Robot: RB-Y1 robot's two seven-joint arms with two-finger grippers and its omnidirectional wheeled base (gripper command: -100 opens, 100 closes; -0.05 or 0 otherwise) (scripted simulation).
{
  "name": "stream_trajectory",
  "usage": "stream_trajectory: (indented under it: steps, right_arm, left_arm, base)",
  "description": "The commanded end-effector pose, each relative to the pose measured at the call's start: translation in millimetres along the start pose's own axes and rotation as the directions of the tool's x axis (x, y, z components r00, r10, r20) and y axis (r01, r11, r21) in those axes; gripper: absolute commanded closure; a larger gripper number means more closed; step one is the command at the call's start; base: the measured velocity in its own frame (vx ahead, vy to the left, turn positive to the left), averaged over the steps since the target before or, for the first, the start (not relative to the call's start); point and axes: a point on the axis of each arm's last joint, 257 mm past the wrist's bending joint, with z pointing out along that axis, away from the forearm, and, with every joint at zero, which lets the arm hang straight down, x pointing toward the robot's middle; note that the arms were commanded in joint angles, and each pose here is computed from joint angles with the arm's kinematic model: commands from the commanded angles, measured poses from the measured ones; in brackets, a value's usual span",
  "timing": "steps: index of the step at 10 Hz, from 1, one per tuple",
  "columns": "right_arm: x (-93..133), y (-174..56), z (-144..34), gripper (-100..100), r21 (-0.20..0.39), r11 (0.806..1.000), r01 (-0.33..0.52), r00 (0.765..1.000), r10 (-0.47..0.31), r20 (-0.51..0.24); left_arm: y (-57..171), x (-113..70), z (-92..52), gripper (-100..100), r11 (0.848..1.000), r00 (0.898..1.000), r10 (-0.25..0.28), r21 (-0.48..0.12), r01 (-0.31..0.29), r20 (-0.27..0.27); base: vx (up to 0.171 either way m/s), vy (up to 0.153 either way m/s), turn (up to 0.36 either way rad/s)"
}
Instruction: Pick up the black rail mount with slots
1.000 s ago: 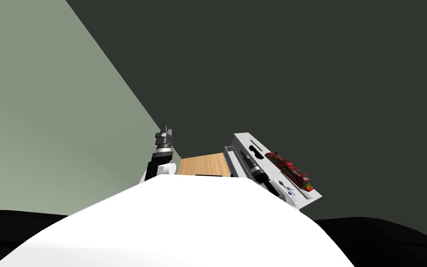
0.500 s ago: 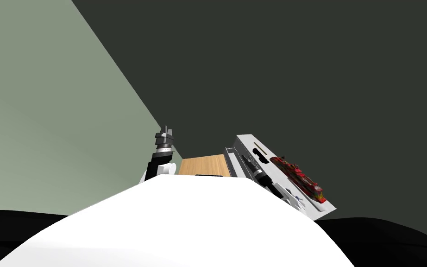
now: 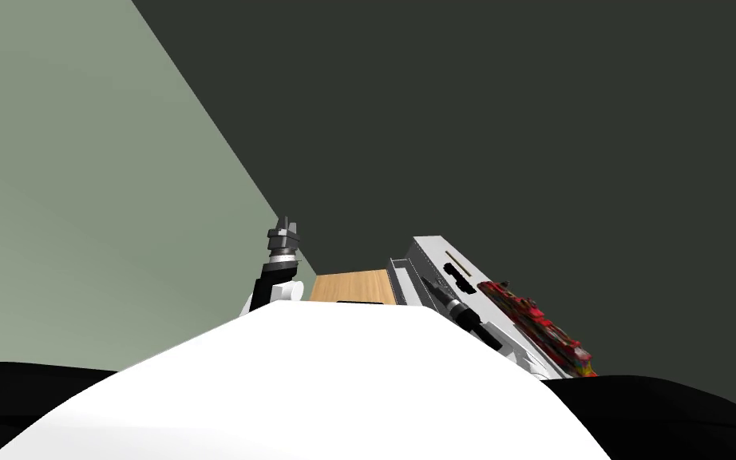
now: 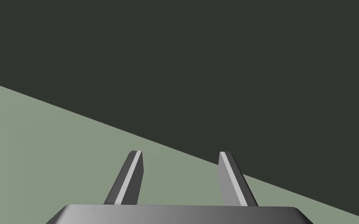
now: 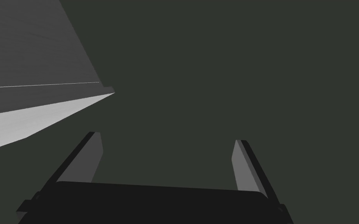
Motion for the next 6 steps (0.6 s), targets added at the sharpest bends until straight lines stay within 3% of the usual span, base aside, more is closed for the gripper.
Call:
stream_trajectory:
  steps: [1,4,6]
  right_arm:
    - [9.0,-24.3,-11.9,-100,0.048,0.999,0.027,0.999,-0.025,-0.039]
    - [22.4,-71.4,-39.4,-100,0.118,0.984,0.133,0.981,-0.114,-0.157]
    - [24.4,-80.9,-44.7,-100,0.138,0.981,0.136,0.980,-0.112,-0.165]
  left_arm:
    - [0.0,0.0,0.0,0,1.000,1.000,0.000,0.000,0.000,0.000]
    - [0.0,0.0,0.0,0,1.000,1.000,0.000,0.000,0.000,0.000]
    - [0.0,0.0,0.0,0,1.000,1.000,0.000,0.000,0.000,0.000]
  base:
    - [0.092,0.008,0.074]
    - [0.100,0.030,0.077]
    - [0.066,0.003,0.022]
